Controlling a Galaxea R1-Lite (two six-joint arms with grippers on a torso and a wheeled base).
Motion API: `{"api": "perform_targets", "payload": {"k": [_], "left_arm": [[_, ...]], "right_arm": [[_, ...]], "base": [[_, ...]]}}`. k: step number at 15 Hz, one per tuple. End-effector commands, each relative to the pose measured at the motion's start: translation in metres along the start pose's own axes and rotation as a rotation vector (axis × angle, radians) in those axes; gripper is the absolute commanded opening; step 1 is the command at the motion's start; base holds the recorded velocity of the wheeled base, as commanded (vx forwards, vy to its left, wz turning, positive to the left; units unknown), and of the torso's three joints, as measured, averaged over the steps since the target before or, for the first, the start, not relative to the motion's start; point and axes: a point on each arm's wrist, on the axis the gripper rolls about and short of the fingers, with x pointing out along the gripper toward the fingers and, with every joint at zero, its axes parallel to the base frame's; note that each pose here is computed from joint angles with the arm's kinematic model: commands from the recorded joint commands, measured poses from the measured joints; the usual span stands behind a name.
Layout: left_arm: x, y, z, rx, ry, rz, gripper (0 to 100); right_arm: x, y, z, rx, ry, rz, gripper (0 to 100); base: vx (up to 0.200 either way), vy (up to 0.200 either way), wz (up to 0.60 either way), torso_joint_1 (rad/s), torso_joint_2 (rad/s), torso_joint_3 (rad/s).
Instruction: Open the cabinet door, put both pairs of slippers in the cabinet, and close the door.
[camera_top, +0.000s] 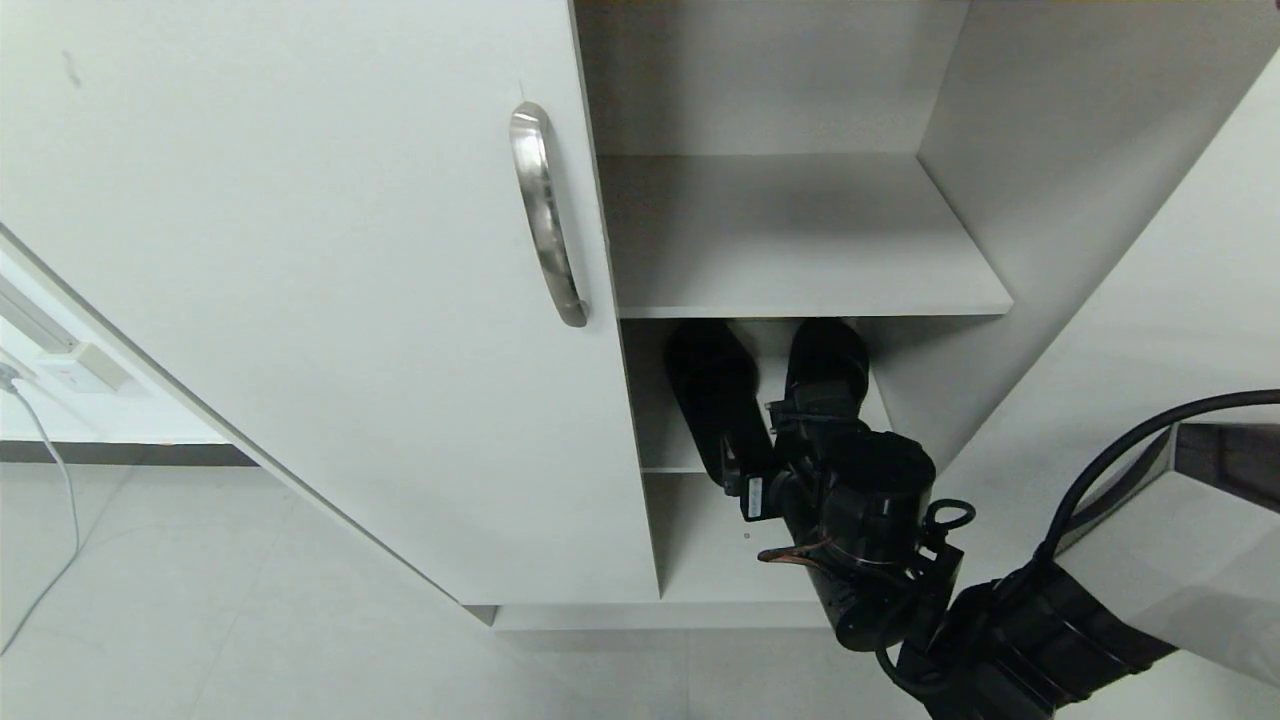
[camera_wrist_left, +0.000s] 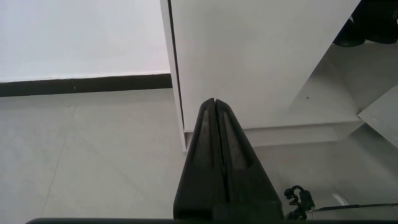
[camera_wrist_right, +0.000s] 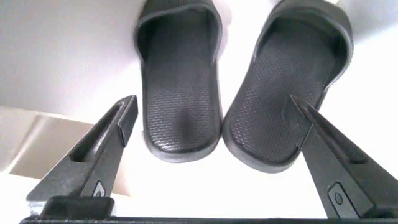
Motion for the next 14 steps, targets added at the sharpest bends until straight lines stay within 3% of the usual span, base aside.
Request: {"api": "perform_targets", "payload": {"k": [1, 4, 14], "left_arm": [[0.0, 0.0, -0.0001, 0.0, 0.0, 0.0, 0], [0.0, 0.0, -0.0001, 0.0, 0.0, 0.0, 0], [0.0, 0.0, 0.0001, 0.0, -0.001, 0.001, 0]], "right_arm": [[-0.0072, -0.0011, 0.0081, 0.01, -0.014, 0.01, 100], [-0.0091, -0.0026, 0.0112, 0.015, -0.024, 0.01, 100], [-0.0148, -0.0037, 0.0089, 0.006, -0.011, 0.018, 100]], "base": [[-0.2, 0.0, 0.0, 0.002, 0.01, 0.007], [-0.2, 0.0, 0.0, 0.007, 0.0, -0.001], [0.0, 0.0, 0.0, 0.0, 0.0, 0.0]]}}
